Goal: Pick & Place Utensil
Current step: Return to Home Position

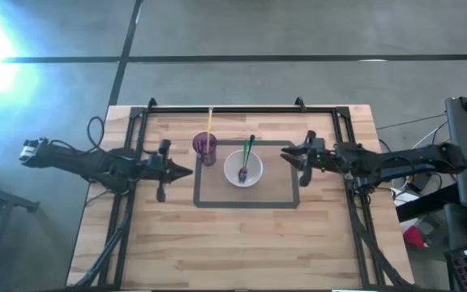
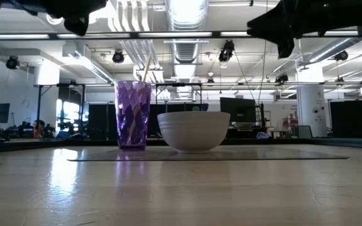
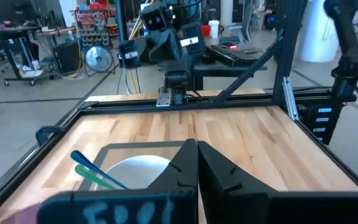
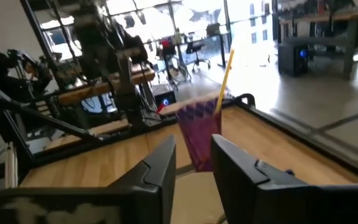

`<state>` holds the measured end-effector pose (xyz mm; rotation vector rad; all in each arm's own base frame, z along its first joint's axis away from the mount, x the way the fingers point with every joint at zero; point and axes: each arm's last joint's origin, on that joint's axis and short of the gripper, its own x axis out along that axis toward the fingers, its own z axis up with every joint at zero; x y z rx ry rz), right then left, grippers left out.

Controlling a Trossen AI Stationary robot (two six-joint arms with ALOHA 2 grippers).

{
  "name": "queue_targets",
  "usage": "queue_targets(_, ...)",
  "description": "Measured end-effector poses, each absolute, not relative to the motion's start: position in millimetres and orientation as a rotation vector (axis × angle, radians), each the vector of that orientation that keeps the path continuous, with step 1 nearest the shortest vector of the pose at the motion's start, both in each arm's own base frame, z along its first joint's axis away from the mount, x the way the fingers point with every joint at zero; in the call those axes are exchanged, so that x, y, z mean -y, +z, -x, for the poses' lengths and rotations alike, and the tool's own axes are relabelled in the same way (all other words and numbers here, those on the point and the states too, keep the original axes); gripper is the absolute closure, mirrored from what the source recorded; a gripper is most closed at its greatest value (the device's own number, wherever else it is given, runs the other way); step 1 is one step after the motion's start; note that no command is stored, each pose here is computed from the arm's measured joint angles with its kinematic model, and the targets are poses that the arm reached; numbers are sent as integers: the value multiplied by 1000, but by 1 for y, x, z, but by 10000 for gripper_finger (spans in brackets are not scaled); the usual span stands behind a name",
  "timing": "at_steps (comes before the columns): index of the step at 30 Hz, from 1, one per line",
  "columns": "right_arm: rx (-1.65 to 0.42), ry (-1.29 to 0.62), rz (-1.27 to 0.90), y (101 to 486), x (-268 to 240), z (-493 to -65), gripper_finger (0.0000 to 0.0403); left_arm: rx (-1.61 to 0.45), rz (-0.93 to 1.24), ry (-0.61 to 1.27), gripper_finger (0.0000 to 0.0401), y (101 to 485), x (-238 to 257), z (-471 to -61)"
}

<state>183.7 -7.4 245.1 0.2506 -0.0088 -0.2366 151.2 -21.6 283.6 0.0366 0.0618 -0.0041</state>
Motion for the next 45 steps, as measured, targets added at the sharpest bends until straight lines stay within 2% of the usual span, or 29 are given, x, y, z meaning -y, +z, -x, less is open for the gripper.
queue_targets(7,60,-226,-201,259,8,-164,381,-12,-23,-4,401,260,18,-130)
queue_targets(10,74,-225,-166,262,8,-156,393,18,-19,-2,401,250,16,-123)
queue_targets(24,-37,-236,-29,308,8,-140,395,136,16,7,401,211,13,-107)
queue_targets(34,-90,-308,2,294,14,-145,394,117,38,32,401,180,10,-107)
queue_targets(41,-89,-398,-7,292,28,-142,394,102,41,50,401,178,9,-107)
queue_targets(45,-72,-377,-5,294,33,-138,394,101,40,61,401,178,8,-107)
